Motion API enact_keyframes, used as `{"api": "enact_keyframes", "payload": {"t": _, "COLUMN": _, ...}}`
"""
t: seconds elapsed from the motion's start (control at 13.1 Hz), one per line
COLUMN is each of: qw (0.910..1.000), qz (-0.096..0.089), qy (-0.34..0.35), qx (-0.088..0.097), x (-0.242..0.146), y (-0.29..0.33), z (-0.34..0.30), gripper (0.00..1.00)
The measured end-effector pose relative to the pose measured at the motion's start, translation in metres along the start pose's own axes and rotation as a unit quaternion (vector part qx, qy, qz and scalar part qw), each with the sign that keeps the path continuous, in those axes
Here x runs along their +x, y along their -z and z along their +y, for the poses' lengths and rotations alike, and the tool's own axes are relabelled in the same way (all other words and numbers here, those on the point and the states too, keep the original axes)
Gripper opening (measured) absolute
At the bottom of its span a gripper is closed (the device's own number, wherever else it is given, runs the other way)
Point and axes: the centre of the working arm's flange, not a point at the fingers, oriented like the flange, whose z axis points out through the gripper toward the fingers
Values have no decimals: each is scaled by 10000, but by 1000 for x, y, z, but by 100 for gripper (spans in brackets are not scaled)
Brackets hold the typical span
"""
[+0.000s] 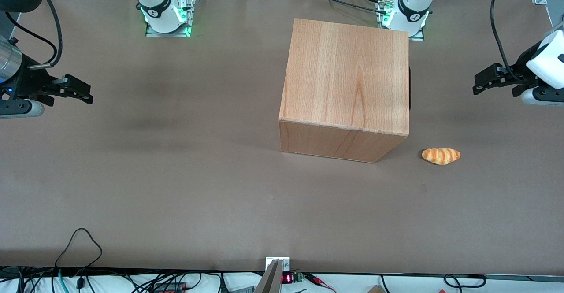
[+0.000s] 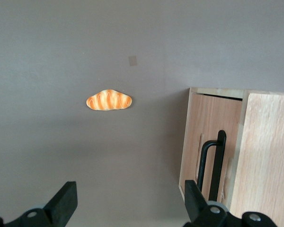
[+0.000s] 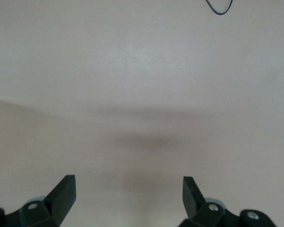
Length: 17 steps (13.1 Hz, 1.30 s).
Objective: Open top drawer with left arm
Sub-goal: 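Move the left gripper toward the black drawer handle on the wooden box, then align the open left gripper around the black bar handle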
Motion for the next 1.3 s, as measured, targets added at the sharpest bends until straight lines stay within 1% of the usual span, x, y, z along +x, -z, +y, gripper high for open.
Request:
{"api": "enact_keyframes", "payload": {"t": 0.15, "qw": 9999, "qz": -73, "qy": -69, "qx": -21, "x": 1, "y": -4, "z": 11, "gripper": 100}}
{"api": "enact_keyframes", "payload": {"t": 0.31, "qw": 9998, "qz": -187, "qy": -88, "qx": -52, "x": 6, "y": -16, "z": 18, "gripper": 100}}
{"api": "enact_keyframes", "payload": {"t": 0.61, "qw": 9980, "qz": -512, "qy": -47, "qx": -363, "x": 23, "y": -52, "z": 21, "gripper": 100}}
{"api": "enact_keyframes", "payload": {"t": 0.69, "qw": 9975, "qz": -590, "qy": -40, "qx": -396, "x": 26, "y": -61, "z": 21, "gripper": 100}}
{"api": "enact_keyframes", "payload": {"t": 0.76, "qw": 9966, "qz": -705, "qy": -42, "qx": -413, "x": 30, "y": -72, "z": 21, "gripper": 100}}
{"api": "enact_keyframes", "payload": {"t": 0.92, "qw": 9935, "qz": -1048, "qy": -85, "qx": -428, "x": 35, "y": -97, "z": 26, "gripper": 100}}
{"api": "enact_keyframes", "payload": {"t": 0.99, "qw": 9920, "qz": -1178, "qy": -99, "qx": -434, "x": 38, "y": -109, "z": 28, "gripper": 100}}
{"api": "enact_keyframes", "payload": {"t": 1.3, "qw": 9860, "qz": -1520, "qy": -359, "qx": -591, "x": 42, "y": -136, "z": 22, "gripper": 100}}
